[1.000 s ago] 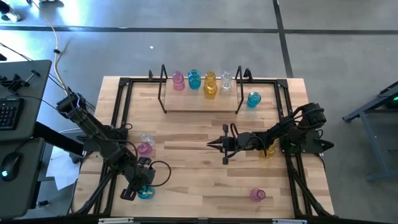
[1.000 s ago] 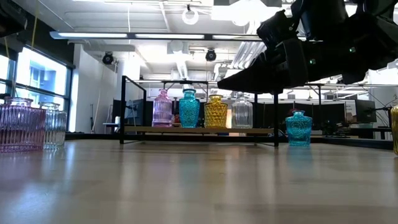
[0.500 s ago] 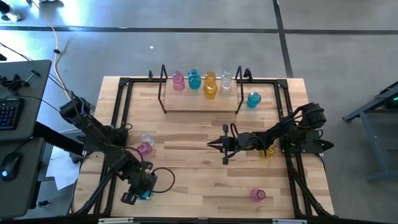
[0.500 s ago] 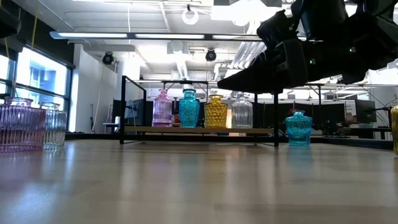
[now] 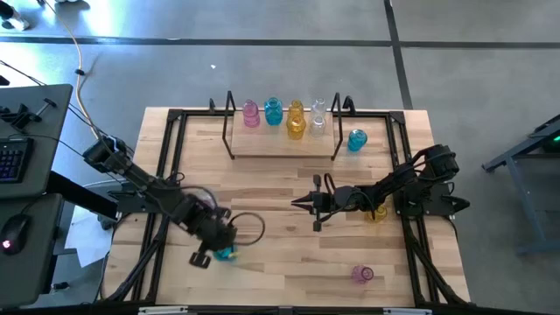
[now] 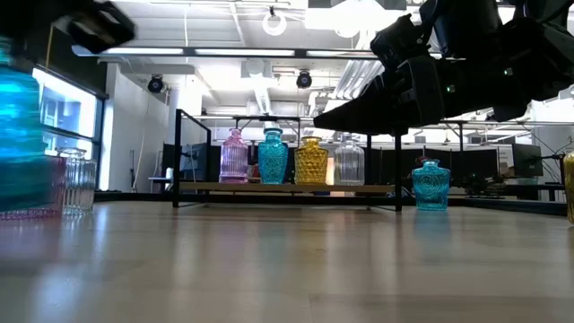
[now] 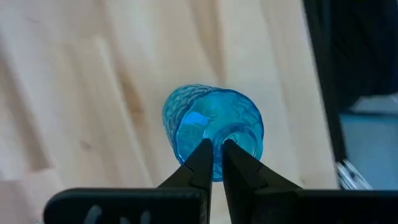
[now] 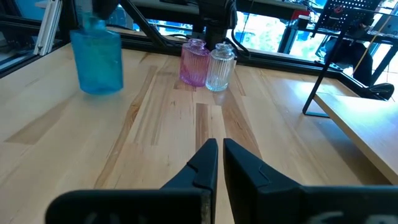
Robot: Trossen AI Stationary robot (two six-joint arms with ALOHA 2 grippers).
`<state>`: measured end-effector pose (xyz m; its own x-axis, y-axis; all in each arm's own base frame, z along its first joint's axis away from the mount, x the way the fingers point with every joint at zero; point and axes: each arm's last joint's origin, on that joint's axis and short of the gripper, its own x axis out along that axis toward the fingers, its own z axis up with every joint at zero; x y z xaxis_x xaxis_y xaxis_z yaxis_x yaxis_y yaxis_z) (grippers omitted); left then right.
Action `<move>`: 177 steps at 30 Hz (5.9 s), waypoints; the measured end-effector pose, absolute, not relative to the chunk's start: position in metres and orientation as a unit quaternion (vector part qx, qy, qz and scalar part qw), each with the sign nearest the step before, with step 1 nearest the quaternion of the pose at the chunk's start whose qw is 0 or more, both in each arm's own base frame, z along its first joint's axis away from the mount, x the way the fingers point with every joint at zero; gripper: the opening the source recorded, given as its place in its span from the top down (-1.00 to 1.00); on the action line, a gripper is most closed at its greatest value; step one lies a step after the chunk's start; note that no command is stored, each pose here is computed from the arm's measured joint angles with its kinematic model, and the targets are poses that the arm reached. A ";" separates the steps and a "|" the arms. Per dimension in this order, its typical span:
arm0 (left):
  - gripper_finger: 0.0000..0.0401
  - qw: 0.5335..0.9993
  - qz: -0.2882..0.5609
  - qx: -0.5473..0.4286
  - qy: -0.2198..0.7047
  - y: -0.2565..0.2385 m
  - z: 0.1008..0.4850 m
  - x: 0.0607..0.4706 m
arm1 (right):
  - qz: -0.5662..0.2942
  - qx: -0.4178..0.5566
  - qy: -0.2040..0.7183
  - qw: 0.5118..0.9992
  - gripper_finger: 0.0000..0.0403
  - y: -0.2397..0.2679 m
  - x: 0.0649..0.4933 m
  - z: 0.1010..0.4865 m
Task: Sort vases onto shelf
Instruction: Put the bottom blue vase on the shelf aligned with the blue vase
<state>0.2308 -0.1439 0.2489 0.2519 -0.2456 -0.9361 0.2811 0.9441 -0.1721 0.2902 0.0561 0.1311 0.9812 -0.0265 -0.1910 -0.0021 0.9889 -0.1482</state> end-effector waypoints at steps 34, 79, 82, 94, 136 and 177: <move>0.96 0.811 0.133 -0.071 0.566 0.154 0.322 0.353 | -0.006 -0.075 0.107 0.991 0.92 0.056 0.290 0.129; 0.57 0.821 0.181 -0.034 0.541 0.195 0.316 0.356 | -0.006 -0.071 0.127 0.989 0.92 0.056 0.289 0.125; 0.61 0.831 0.168 -0.001 0.531 0.188 0.330 0.350 | -0.005 -0.072 0.131 0.989 0.92 0.056 0.289 0.124; 0.99 0.907 0.160 0.039 0.388 0.133 0.315 0.297 | -0.029 -0.073 0.158 0.984 0.92 0.051 0.288 0.119; 0.96 0.991 0.084 0.058 -0.087 0.037 0.222 0.168 | -0.280 -0.013 0.241 0.929 0.92 -0.108 0.404 0.168; 0.96 0.991 0.084 0.057 -0.083 0.037 0.221 0.168 | -0.270 -0.028 0.229 0.935 0.92 -0.130 0.399 0.172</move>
